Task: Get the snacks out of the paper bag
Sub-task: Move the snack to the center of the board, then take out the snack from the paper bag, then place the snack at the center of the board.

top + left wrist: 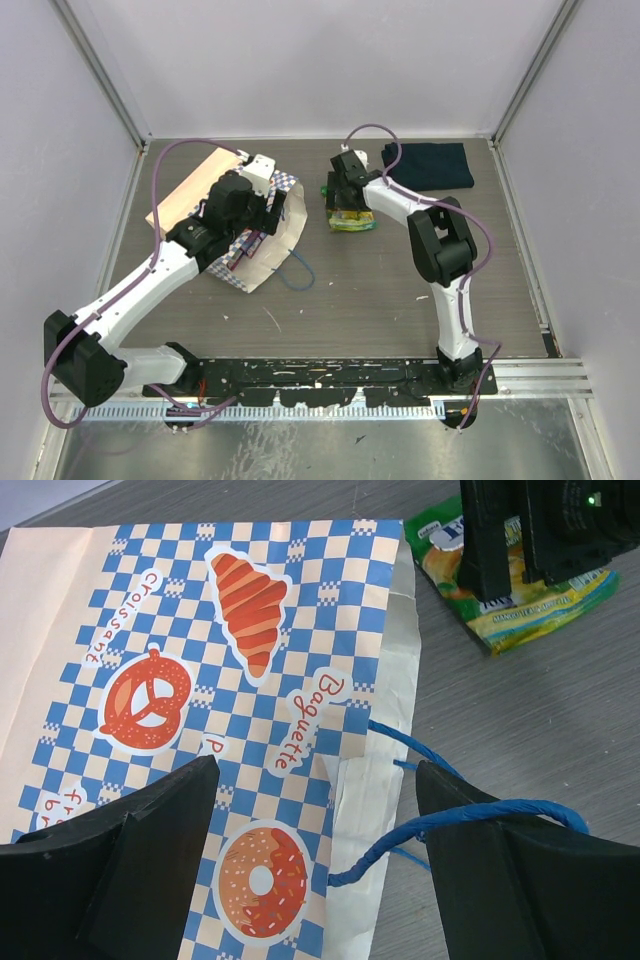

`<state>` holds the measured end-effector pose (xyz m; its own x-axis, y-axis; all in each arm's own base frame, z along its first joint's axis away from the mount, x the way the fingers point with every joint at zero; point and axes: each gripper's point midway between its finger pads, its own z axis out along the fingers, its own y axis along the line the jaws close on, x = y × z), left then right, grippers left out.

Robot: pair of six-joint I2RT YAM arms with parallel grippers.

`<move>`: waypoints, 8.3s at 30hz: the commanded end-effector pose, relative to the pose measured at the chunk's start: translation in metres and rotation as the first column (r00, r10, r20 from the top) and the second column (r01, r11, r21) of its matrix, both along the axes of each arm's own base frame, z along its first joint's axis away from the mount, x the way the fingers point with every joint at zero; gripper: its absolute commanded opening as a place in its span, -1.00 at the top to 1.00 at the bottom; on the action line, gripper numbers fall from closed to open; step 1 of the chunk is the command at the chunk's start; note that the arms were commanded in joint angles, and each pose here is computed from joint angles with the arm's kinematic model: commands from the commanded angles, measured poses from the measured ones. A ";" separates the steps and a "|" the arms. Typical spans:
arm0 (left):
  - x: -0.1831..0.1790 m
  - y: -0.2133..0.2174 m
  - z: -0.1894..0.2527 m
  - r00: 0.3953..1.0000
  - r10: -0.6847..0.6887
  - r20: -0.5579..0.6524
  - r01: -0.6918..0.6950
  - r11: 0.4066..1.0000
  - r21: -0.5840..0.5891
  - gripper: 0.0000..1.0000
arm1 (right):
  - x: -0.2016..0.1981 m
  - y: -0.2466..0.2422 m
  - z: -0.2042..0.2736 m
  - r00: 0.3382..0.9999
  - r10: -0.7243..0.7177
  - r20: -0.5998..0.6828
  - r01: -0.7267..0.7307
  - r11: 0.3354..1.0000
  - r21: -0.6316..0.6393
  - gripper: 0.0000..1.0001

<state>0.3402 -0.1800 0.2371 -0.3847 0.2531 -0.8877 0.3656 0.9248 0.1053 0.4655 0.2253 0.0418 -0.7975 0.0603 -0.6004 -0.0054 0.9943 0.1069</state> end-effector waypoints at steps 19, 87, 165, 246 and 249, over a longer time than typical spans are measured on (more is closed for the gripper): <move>0.005 0.000 0.016 0.999 0.011 0.042 -0.011 1.000 -0.008 -0.64 | -0.017 -0.058 -0.030 0.992 -0.110 -0.063 0.105 0.992 -0.074 -0.53; 0.002 -0.007 0.005 0.999 -0.025 0.026 0.026 0.999 -0.019 -0.65 | -0.092 -0.217 -0.028 0.955 -0.289 -0.074 0.149 0.677 -0.720 0.64; -0.029 0.035 0.051 0.981 0.173 -0.089 -0.175 0.984 -0.019 -0.71 | -0.073 0.278 0.022 0.994 -0.099 -0.053 0.082 0.316 0.945 -0.08; 0.006 0.021 0.051 0.992 0.125 0.013 -0.123 0.988 -0.087 -0.90 | -0.156 -0.086 -0.027 0.953 -0.027 -0.301 -0.004 0.995 -0.103 -1.00; 0.007 0.021 0.049 0.992 0.125 0.010 -0.124 0.989 -0.086 -0.90 | -0.157 -0.108 -0.028 0.953 -0.123 -0.276 0.074 0.980 -0.183 -1.00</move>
